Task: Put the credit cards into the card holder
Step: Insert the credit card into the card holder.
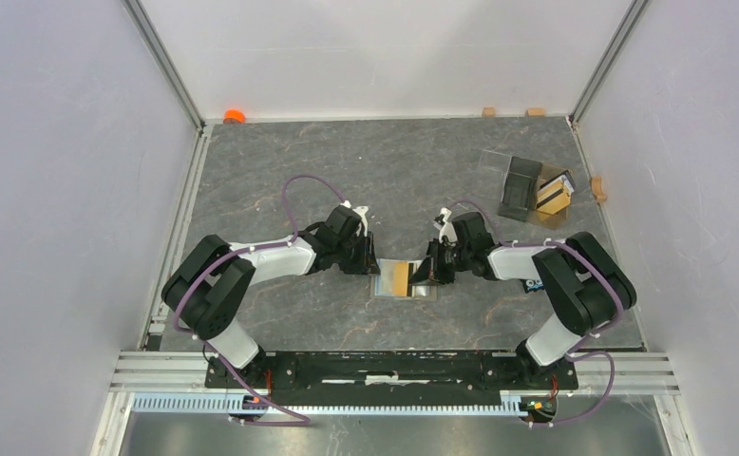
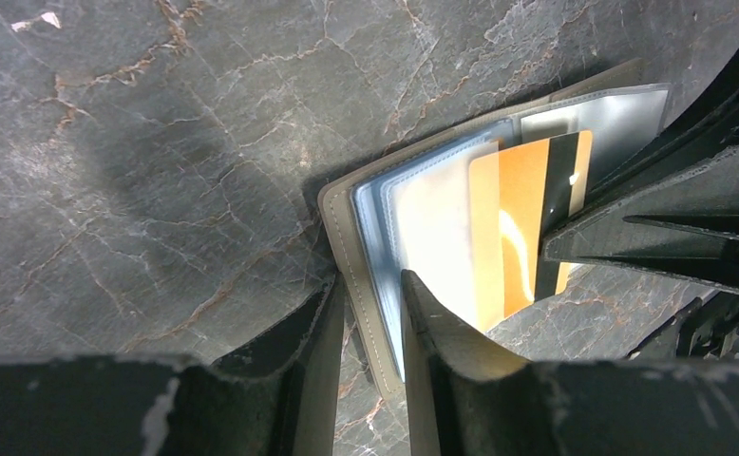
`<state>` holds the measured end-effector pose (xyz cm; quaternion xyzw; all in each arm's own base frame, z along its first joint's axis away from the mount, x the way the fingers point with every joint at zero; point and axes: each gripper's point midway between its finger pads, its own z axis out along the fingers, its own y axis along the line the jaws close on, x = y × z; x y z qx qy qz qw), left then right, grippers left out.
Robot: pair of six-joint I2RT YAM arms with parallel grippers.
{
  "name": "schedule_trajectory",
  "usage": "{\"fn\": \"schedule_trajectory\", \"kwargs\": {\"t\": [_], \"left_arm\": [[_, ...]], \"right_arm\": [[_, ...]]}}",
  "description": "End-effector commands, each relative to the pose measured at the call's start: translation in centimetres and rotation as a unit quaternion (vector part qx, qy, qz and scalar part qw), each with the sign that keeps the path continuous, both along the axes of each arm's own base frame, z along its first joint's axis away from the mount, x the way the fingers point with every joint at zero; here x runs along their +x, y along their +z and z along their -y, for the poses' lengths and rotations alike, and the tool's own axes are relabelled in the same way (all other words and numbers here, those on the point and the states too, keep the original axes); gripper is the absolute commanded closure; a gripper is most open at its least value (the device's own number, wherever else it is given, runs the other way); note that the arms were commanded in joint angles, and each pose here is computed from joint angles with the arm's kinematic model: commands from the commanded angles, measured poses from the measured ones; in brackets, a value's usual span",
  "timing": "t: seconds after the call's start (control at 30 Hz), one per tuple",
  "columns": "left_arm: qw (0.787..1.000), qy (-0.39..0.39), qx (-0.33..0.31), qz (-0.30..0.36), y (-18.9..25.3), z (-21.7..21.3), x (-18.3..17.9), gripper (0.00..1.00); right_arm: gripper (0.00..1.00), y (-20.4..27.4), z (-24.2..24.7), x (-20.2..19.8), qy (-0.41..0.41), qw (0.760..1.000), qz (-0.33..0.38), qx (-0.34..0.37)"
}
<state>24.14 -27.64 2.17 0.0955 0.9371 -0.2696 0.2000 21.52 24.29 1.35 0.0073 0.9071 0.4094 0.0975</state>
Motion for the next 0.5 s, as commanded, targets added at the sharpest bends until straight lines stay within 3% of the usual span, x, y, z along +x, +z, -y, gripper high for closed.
{"fn": "schedule_trajectory", "kwargs": {"t": [0.0,0.47], "left_arm": [[0.999,-0.031,0.001,-0.018,-1.2,0.0,-1.5,0.66],[0.999,-0.01,-0.048,-0.018,-0.4,0.8,-1.8,0.65]], "right_arm": [[1.0,-2.2,0.2,-0.2,-0.01,0.999,-0.012,-0.038],[0.85,-1.5,-4.8,1.6,0.032,0.997,0.032,-0.055]]}}
